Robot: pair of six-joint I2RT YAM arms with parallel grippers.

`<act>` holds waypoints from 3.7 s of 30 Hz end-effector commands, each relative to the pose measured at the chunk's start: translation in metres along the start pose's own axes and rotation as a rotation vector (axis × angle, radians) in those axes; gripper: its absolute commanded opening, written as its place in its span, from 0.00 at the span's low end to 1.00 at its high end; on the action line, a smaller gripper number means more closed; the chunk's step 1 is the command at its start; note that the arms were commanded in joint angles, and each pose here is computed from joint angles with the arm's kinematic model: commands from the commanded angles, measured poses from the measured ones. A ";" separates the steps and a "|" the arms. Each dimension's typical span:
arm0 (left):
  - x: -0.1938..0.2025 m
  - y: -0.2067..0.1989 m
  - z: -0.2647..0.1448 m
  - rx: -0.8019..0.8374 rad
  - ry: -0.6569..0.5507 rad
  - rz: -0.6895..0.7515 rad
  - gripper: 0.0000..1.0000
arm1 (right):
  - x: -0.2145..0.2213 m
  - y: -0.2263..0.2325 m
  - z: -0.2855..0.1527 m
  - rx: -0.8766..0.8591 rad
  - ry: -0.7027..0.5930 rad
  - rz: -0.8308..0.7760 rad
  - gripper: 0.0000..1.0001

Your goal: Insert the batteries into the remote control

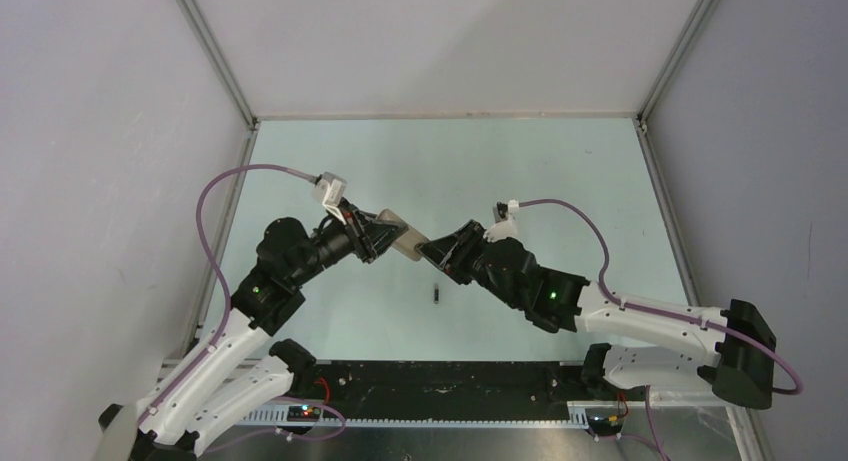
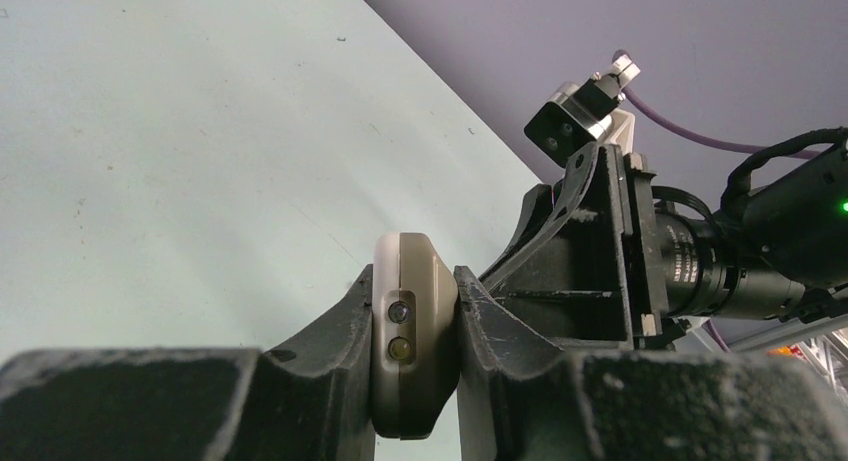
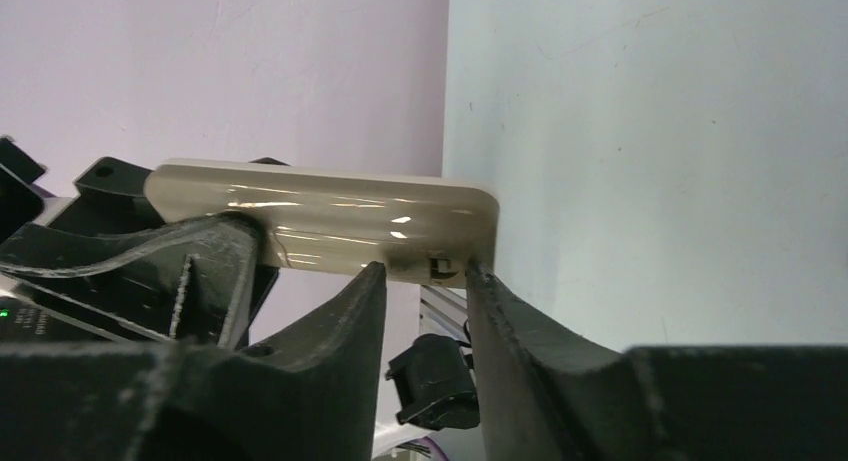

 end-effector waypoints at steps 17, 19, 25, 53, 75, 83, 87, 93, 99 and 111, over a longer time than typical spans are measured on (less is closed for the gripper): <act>-0.005 -0.003 0.000 0.010 -0.020 0.020 0.00 | -0.004 0.041 -0.009 -0.114 -0.013 0.043 0.51; -0.005 -0.004 0.000 0.014 -0.019 0.019 0.00 | -0.004 0.042 -0.008 -0.117 -0.012 0.042 0.50; -0.005 -0.006 0.000 0.022 -0.018 0.014 0.00 | -0.004 0.043 -0.005 -0.125 -0.007 0.045 0.45; -0.008 -0.006 -0.003 0.014 -0.034 0.014 0.00 | -0.006 0.026 0.000 -0.053 -0.025 0.056 0.47; -0.006 -0.012 -0.005 0.049 -0.025 0.003 0.00 | -0.002 0.032 0.008 -0.091 -0.014 0.055 0.42; -0.005 -0.012 -0.005 0.048 -0.021 0.002 0.00 | -0.003 0.031 0.008 -0.086 -0.017 0.055 0.34; -0.004 -0.011 -0.005 0.049 -0.020 0.003 0.00 | -0.003 0.030 0.008 -0.082 -0.019 0.053 0.33; -0.004 -0.012 -0.005 0.052 -0.019 0.003 0.00 | -0.004 0.028 0.008 -0.075 -0.020 0.050 0.34; -0.006 -0.014 -0.007 0.060 -0.025 0.009 0.00 | -0.004 0.026 0.009 -0.066 -0.015 0.052 0.37; -0.010 -0.012 -0.006 0.046 -0.034 0.010 0.00 | -0.003 0.017 0.008 -0.030 -0.007 0.054 0.39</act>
Point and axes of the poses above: each gripper's point midway between its finger pads, its own z axis out along the fingers, its own y axis along the line the jaws close on, x = y × z, the point moved 2 cm from there along -z, back along the fingers, and after that the axes turned 6 degrees about z, right-handed, at the moved point
